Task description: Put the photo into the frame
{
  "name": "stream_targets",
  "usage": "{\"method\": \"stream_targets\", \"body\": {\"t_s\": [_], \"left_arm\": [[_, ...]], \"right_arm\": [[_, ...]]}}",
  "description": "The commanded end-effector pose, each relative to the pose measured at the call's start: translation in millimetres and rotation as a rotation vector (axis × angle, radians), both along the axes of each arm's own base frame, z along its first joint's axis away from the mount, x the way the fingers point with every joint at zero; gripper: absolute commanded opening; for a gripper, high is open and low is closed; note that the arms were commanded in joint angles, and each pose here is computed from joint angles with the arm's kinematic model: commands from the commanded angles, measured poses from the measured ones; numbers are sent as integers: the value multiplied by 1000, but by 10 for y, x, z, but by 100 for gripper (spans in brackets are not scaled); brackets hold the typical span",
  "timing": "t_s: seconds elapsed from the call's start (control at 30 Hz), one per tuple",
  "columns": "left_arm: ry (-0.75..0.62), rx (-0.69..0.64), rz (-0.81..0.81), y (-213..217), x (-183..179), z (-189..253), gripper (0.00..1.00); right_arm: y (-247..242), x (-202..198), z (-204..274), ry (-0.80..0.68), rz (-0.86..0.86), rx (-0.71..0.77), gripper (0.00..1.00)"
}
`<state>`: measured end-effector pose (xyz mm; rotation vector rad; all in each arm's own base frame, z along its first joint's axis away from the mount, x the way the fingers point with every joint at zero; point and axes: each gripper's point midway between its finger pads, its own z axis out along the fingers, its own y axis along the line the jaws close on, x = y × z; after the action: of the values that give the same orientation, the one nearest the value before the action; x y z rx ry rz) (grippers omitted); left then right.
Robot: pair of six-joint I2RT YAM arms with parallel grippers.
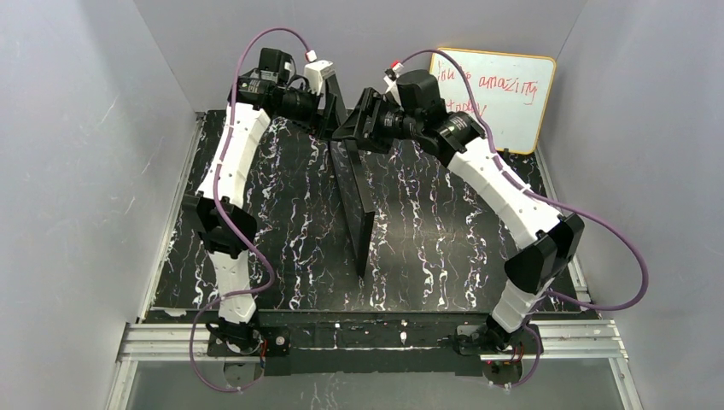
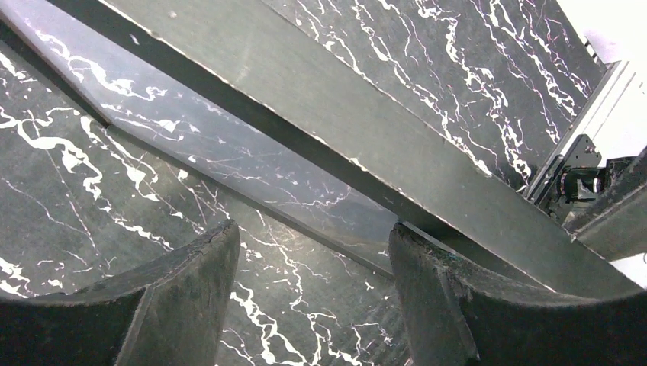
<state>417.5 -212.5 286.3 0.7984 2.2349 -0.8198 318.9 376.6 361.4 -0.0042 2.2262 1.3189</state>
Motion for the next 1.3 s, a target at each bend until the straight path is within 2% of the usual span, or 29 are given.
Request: {"method": "stream_targets", "body": {"t_s": [0.0,0.33,0.57,0.9,1.1,1.27], "left_arm": [[2,1,-12,-99,-40,33,69],[29,56,-23,-71,-111,-149,70],[73,141,-46,132,-334,-470,70],[167,198,-24,529,-448,-1013,69],[229,237,-3,840,-462,-1347,69],[256,318,-8,1157,-498,-1694,69]], "right_arm": [[-200,4,-234,-45,34,-218,70],[-514,111,-232,-118,-60,-377,57],[-839,72,-185,-160,-123,-491,56],[-1238,-107,-440,-143,-141,-649,54],[-1367,-189,-672,-115,-135,-677,41],[-1356,-256,-875,-85,-110,-604,35]]}}
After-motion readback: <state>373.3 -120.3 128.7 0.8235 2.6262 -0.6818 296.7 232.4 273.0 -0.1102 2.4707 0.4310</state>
